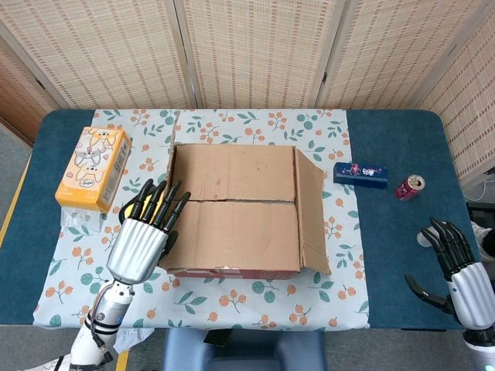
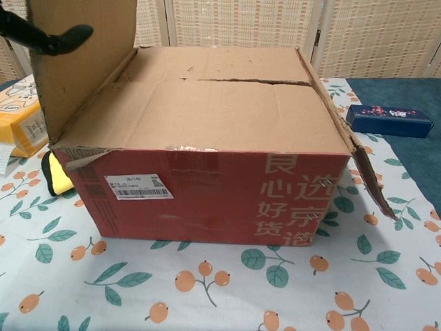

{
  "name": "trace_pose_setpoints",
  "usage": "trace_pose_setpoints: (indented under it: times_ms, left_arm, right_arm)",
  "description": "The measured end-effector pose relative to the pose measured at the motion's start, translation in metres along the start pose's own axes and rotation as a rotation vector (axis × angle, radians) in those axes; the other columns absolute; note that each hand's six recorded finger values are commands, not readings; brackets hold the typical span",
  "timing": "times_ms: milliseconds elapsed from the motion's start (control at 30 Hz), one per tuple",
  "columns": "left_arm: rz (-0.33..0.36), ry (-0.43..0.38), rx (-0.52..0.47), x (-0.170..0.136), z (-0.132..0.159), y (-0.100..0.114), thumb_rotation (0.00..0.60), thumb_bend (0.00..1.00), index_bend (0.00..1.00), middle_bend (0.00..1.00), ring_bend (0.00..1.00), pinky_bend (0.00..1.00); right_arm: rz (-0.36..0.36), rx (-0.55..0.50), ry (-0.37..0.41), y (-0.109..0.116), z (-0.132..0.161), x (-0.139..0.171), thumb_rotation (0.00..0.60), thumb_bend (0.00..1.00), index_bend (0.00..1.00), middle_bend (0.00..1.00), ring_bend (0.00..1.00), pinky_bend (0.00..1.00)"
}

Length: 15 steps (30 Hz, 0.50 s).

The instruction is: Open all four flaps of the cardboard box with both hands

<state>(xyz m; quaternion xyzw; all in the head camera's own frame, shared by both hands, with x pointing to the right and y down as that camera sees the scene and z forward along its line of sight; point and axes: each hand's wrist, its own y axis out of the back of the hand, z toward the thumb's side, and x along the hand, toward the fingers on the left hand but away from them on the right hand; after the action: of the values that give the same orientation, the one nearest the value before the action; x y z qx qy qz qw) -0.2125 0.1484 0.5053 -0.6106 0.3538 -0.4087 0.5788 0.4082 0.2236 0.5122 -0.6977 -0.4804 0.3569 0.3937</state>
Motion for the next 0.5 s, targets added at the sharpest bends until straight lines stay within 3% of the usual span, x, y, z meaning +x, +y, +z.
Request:
trace_pose_setpoints:
  times_ms: [200,500]
  left_arm:
    - [0.014,0.055,0.032,-0.009,-0.02,0.01,0.6,0.45,0.0,0.0,0.0,0.0]
    - [-0.052,0.18,0.024,-0.032,-0.069,-0.001,0.6,0.45,0.0,0.0,0.0,0.0]
  right_arm:
    - [0.001,0.004,-0.002,-0.001,0.0,0.0,0.6,0.35,0.0,0.0,0.0,0.0]
    - [0.019,0.006,0.018,-0.006,0.007,0.004,0.6,0.35,0.0,0.0,0.0,0.0]
